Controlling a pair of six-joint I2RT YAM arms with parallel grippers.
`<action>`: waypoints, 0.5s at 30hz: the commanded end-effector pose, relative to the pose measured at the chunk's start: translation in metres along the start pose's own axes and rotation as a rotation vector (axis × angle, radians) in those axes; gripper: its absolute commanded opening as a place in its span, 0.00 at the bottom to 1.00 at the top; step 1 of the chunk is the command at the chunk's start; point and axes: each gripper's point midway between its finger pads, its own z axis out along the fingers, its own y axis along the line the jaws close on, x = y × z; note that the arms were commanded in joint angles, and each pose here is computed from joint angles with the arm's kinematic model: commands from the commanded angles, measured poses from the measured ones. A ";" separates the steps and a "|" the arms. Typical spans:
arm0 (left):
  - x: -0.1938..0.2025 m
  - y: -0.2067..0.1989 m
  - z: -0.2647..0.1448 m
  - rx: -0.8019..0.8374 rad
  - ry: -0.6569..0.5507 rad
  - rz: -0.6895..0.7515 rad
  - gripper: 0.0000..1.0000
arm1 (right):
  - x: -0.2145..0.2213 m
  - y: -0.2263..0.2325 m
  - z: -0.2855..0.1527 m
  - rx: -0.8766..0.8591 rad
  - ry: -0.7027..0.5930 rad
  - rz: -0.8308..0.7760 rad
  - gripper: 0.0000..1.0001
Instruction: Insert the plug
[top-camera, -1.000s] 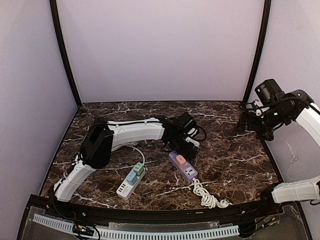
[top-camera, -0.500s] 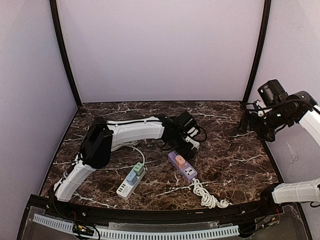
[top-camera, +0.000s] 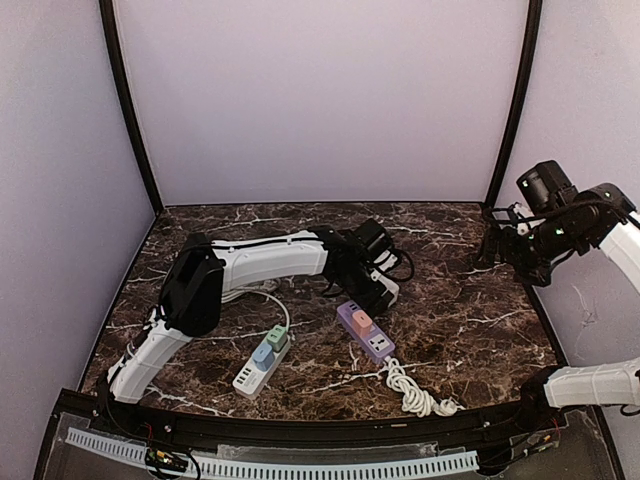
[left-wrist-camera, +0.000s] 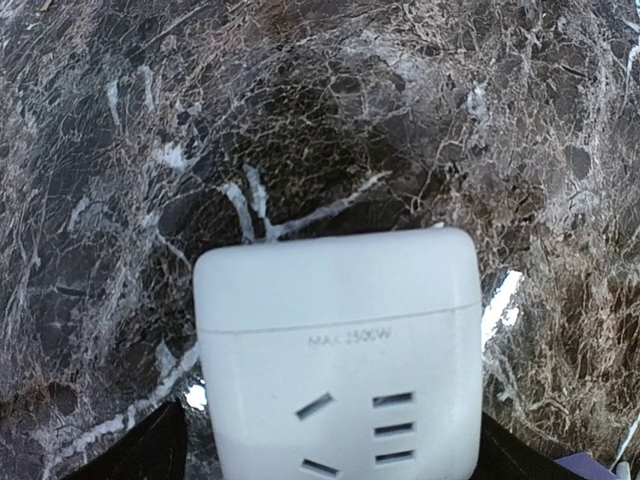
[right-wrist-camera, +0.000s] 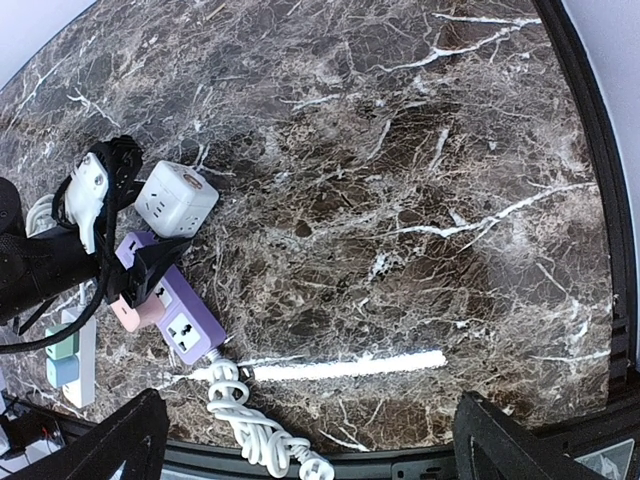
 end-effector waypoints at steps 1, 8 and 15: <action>-0.024 0.000 -0.024 0.013 -0.072 0.002 0.88 | 0.006 0.000 0.001 -0.015 0.015 0.016 0.98; -0.029 -0.004 -0.024 0.044 -0.090 0.006 0.84 | 0.006 0.002 0.003 -0.025 0.018 0.027 0.98; -0.032 0.000 -0.025 0.045 -0.102 0.008 0.68 | 0.005 0.003 0.004 -0.028 0.015 0.039 0.98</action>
